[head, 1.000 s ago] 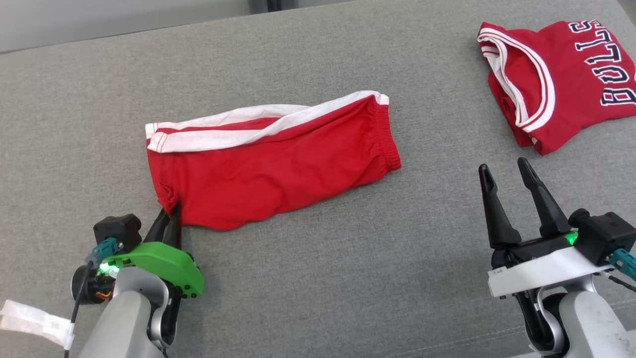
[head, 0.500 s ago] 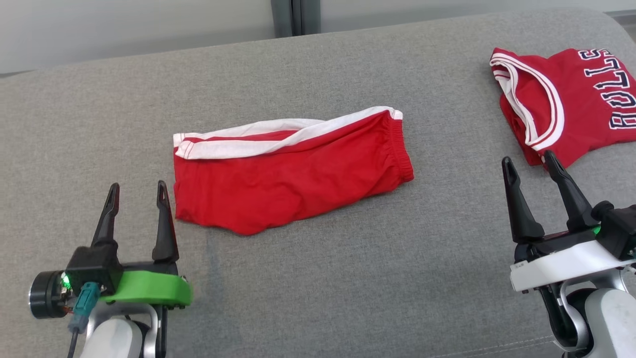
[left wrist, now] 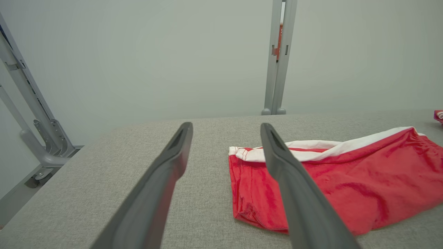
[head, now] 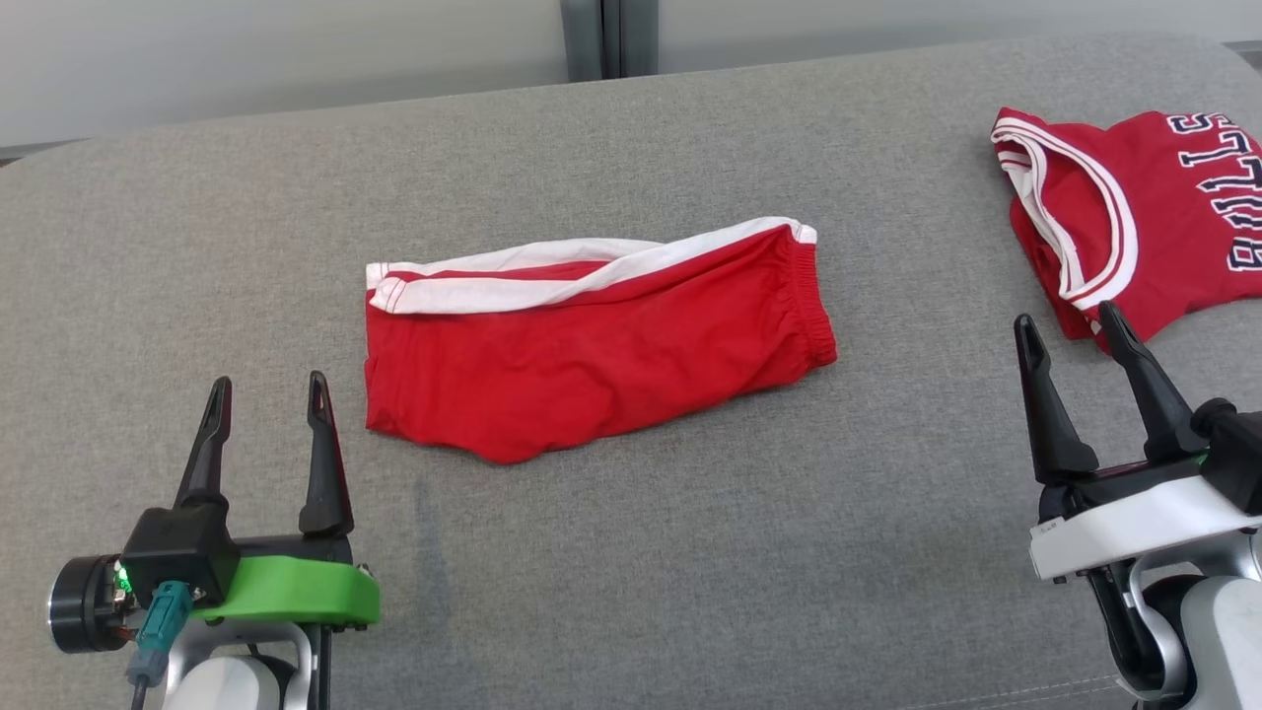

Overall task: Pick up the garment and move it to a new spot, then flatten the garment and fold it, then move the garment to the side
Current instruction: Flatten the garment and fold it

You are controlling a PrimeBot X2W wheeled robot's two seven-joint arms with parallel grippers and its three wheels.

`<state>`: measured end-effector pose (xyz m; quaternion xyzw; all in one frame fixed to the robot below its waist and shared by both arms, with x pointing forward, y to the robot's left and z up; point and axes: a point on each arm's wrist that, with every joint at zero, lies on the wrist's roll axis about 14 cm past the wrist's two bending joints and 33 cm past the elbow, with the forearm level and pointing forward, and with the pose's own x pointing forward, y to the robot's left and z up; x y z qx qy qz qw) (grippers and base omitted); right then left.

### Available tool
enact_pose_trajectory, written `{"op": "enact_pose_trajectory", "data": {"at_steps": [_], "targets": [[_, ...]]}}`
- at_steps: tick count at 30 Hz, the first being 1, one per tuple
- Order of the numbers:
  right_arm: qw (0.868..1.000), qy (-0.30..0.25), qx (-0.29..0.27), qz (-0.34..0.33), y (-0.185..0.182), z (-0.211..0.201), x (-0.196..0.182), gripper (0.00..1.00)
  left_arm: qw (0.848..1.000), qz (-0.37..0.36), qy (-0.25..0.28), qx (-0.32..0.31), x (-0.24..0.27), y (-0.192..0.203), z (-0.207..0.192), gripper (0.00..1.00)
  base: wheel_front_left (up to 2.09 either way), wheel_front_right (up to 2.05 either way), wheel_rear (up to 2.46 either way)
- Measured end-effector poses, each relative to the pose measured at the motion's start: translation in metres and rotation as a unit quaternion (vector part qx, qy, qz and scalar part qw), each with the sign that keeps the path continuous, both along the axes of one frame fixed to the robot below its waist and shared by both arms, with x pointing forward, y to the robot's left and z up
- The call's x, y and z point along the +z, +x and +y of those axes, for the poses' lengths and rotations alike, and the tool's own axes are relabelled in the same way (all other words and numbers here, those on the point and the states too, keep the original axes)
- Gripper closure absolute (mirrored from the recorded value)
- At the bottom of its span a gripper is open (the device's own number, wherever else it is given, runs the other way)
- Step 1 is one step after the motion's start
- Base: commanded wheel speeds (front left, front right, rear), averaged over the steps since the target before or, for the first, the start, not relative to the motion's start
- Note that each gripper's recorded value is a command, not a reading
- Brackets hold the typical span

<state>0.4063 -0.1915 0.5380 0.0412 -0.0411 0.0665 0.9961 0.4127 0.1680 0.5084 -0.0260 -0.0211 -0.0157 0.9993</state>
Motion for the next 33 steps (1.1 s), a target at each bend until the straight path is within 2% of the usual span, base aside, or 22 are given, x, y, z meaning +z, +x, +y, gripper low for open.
{"op": "enact_pose_trajectory", "data": {"at_steps": [6,12,19,25,30,31,32,33], "targets": [[0.999,-0.014,0.01,0.027,0.013,0.0,-0.016,0.0,1.0,-0.007,0.001,-0.002,0.002,0.006,-0.002,0.0,0.0,0.0,0.0],[0.996,-0.009,0.063,0.067,0.046,0.035,-0.046,0.0,1.0,-0.02,0.0,-0.002,0.004,0.021,-0.004,0.0,0.0,0.0,0.0],[0.982,0.0,0.129,0.139,0.076,0.089,-0.104,0.0,1.0,-0.01,0.002,0.018,-0.01,0.03,0.007,0.0,0.0,0.0,0.0],[0.97,0.007,0.127,0.207,0.081,0.095,-0.153,0.0,0.999,0.001,0.005,0.034,-0.019,0.028,0.018,0.0,0.0,0.0,0.0],[0.963,0.029,0.136,0.229,0.078,0.107,-0.162,0.0,0.999,0.002,0.009,0.034,-0.02,0.027,0.018,0.0,0.0,0.0,0.0],[0.963,0.034,0.138,0.231,0.078,0.108,-0.162,0.53,0.999,0.001,0.008,0.033,-0.02,0.028,0.018,0.0,0.0,0.0,0.0],[0.962,0.035,0.141,0.23,0.077,0.11,-0.161,0.96,0.999,0.001,0.008,0.032,-0.02,0.028,0.017,0.0,0.0,0.0,0.0],[0.963,0.036,0.145,0.225,0.078,0.112,-0.159,1.0,0.999,0.001,0.008,0.032,-0.019,0.028,0.016,0.0,0.0,0.0,0.0]]}}
